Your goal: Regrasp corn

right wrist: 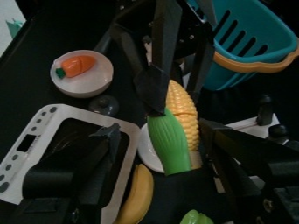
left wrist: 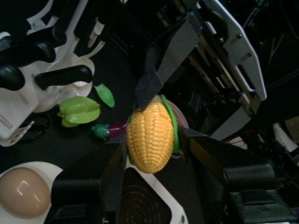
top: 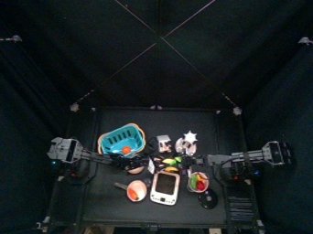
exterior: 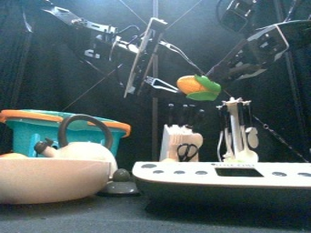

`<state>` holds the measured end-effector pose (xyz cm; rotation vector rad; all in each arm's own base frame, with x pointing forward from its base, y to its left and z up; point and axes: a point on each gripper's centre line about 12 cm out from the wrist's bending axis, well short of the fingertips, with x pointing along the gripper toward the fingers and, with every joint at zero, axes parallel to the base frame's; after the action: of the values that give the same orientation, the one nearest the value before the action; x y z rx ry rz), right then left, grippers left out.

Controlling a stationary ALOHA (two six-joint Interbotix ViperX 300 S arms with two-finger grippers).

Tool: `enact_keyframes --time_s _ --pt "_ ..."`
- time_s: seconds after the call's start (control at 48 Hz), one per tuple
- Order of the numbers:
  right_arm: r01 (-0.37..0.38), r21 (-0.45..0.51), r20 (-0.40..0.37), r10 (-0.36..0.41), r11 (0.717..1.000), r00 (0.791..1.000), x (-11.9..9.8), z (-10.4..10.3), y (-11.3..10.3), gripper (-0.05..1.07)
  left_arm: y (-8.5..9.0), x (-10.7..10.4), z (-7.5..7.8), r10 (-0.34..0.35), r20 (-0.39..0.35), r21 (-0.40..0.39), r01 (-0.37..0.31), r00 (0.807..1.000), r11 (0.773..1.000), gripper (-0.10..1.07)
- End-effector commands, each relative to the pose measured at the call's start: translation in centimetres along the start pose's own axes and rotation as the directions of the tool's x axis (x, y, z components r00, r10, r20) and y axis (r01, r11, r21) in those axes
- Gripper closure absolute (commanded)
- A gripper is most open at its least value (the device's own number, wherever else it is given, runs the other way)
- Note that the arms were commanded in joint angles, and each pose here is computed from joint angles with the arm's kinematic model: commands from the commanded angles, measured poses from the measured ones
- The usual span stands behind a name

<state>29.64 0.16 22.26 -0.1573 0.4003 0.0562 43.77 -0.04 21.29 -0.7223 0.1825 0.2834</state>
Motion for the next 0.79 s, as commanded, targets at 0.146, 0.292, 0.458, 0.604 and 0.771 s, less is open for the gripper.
enact_keyframes --time_s 0.146,0.292,0.458,0.604,0.771 --pt "0.022 0.009 0.02 -0.022 1.0 1.0 -0.04 0.81 -0.74 0.04 -1.29 0.1 1.72 -0.038 0.065 -0.022 0.04 0.997 0.999 0.44" --pt "0.024 0.009 0.019 -0.024 1.0 1.0 -0.03 0.84 -0.8 0.13 -1.16 0.11 1.57 -0.036 0.06 -0.021 0.037 0.998 0.999 0.44" --pt "0.024 0.014 0.019 -0.025 1.0 1.0 -0.03 0.84 -0.81 0.29 -1.12 0.17 1.61 -0.035 0.061 -0.021 0.036 0.998 0.999 0.44" --pt "0.024 0.017 0.021 -0.025 1.0 0.999 -0.18 0.8 -0.79 0.4 -0.98 0.12 1.53 -0.037 0.061 -0.006 0.037 0.997 0.999 0.42" --pt "0.025 0.028 0.015 -0.025 0.999 1.0 -0.23 0.56 -0.77 0.42 -0.87 -0.09 1.52 -0.054 0.076 0.039 0.051 0.996 0.998 0.37"
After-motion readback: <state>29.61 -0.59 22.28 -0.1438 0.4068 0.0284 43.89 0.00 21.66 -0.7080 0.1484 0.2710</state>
